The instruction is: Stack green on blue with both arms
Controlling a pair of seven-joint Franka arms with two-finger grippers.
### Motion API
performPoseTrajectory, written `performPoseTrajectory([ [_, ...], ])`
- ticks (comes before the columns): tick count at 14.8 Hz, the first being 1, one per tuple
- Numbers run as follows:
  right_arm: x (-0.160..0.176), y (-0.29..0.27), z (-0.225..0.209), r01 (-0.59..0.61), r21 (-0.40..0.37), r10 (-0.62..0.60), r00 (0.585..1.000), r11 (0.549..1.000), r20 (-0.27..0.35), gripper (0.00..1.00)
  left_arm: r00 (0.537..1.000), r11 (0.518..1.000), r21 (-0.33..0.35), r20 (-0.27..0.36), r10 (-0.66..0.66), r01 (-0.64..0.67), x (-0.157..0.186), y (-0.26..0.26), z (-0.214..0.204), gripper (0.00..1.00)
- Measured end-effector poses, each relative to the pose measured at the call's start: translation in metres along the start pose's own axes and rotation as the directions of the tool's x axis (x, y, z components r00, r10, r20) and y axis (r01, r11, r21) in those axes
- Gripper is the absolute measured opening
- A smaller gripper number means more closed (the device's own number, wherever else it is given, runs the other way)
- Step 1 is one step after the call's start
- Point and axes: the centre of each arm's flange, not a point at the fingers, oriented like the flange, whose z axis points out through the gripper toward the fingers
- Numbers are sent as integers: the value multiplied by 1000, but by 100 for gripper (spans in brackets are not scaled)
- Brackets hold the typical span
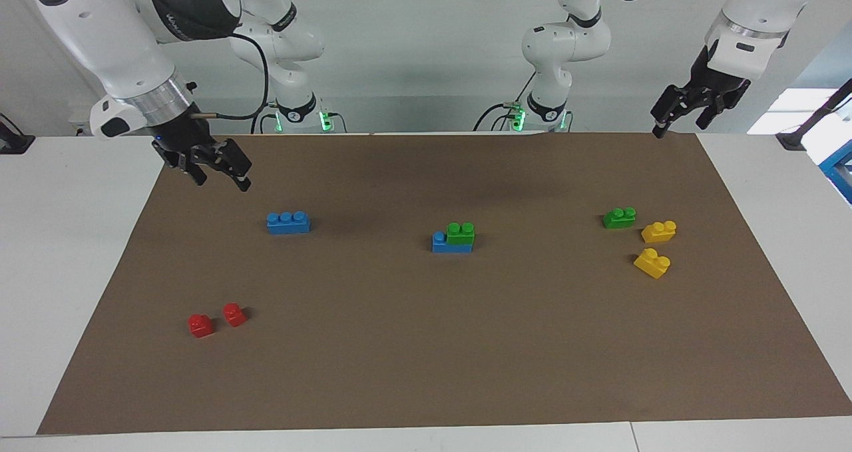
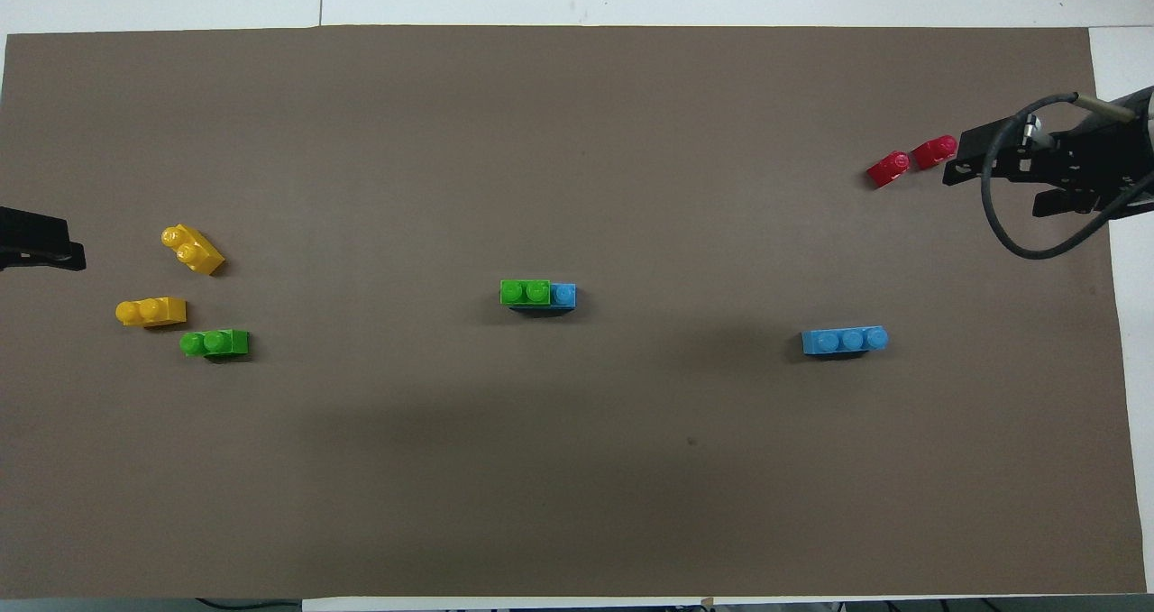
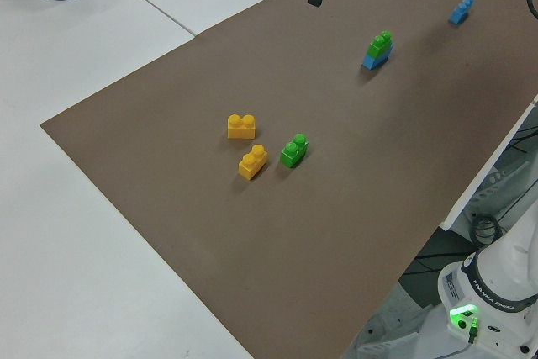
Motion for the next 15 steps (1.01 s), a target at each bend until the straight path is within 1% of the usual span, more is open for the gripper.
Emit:
performPoseTrajectory([
  [3, -9, 3, -12, 92, -28, -92, 996, 995, 7, 100, 999, 999, 1, 15, 40, -40, -1, 9, 3, 100],
  [5, -16, 5, -21, 127, -36, -127, 992, 991, 9, 100, 996, 997, 0, 23, 81, -81, 2, 9, 8, 100],
  [9, -27, 7, -26, 140, -45, -138, 989, 989, 47, 100, 995, 995, -2, 19, 98, -97, 13, 8, 18, 100],
  [12, -26, 11, -27, 153, -91, -150, 988, 984, 46, 100, 995, 995, -3, 11, 100, -100, 14, 8, 16, 100],
  [15, -26, 13, -27, 165, -97, -161, 986, 981, 46, 100, 995, 995, -4, 0, 100, -100, 13, 8, 11, 100],
])
